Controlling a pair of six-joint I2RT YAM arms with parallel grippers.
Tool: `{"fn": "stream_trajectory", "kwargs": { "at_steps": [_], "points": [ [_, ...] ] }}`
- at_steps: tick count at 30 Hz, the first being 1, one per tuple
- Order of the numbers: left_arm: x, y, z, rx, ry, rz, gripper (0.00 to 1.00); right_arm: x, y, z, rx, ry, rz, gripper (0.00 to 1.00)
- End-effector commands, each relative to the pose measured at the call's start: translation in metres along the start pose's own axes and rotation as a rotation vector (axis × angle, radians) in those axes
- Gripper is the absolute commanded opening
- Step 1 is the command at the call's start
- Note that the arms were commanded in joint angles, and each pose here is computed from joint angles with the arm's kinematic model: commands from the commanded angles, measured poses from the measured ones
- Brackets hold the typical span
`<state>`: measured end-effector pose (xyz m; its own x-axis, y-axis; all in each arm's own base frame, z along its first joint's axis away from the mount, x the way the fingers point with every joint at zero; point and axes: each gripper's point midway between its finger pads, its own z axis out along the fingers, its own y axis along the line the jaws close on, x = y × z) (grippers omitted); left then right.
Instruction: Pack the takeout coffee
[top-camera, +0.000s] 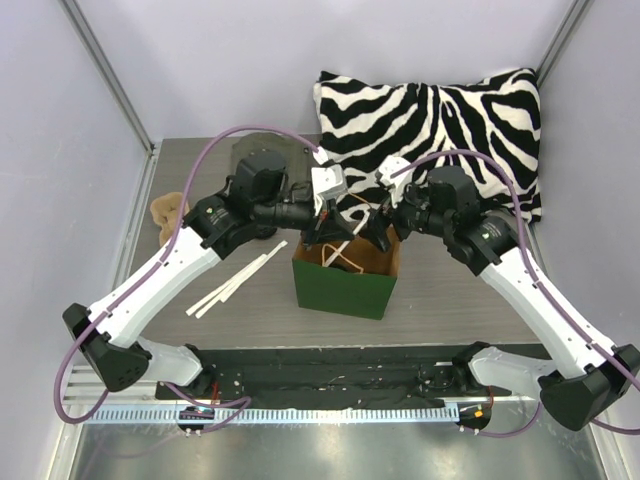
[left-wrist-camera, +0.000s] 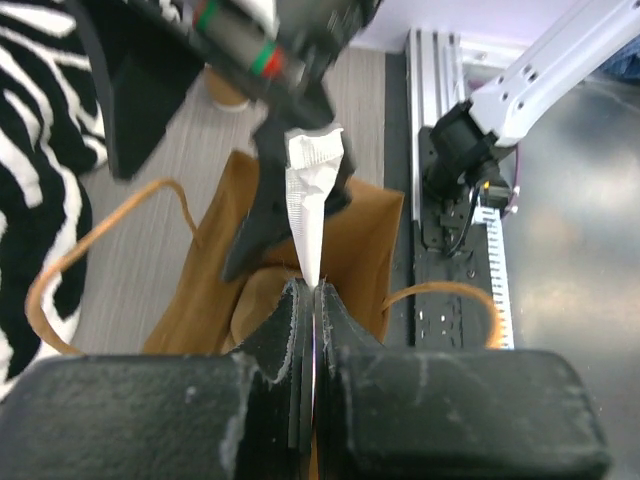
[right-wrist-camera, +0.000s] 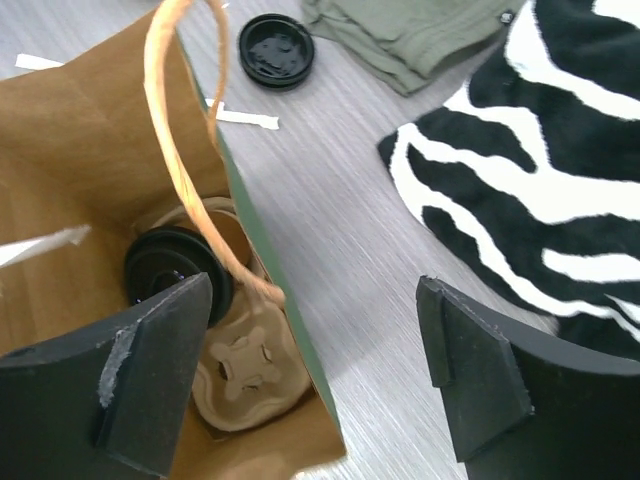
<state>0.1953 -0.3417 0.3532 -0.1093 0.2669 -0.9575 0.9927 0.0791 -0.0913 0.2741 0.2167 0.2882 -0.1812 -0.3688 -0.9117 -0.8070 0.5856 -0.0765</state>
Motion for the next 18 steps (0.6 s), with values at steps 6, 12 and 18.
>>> {"fn": "stream_trajectory", "kwargs": {
  "at_steps": [6, 12, 18],
  "points": [
    [0.035, 0.005, -0.002, -0.009, 0.115, 0.041, 0.00, -0.036, -0.013, -0.045, 0.140, -0.098, -0.021, 1.00],
    [0.048, 0.008, 0.003, 0.004, 0.166, 0.014, 0.02, -0.049, -0.024, -0.061, 0.219, -0.132, -0.008, 1.00],
    [0.054, 0.006, 0.001, 0.016, 0.195, 0.015, 0.26, -0.052, -0.036, -0.065, 0.284, -0.127, -0.022, 1.00]
  ]
}}
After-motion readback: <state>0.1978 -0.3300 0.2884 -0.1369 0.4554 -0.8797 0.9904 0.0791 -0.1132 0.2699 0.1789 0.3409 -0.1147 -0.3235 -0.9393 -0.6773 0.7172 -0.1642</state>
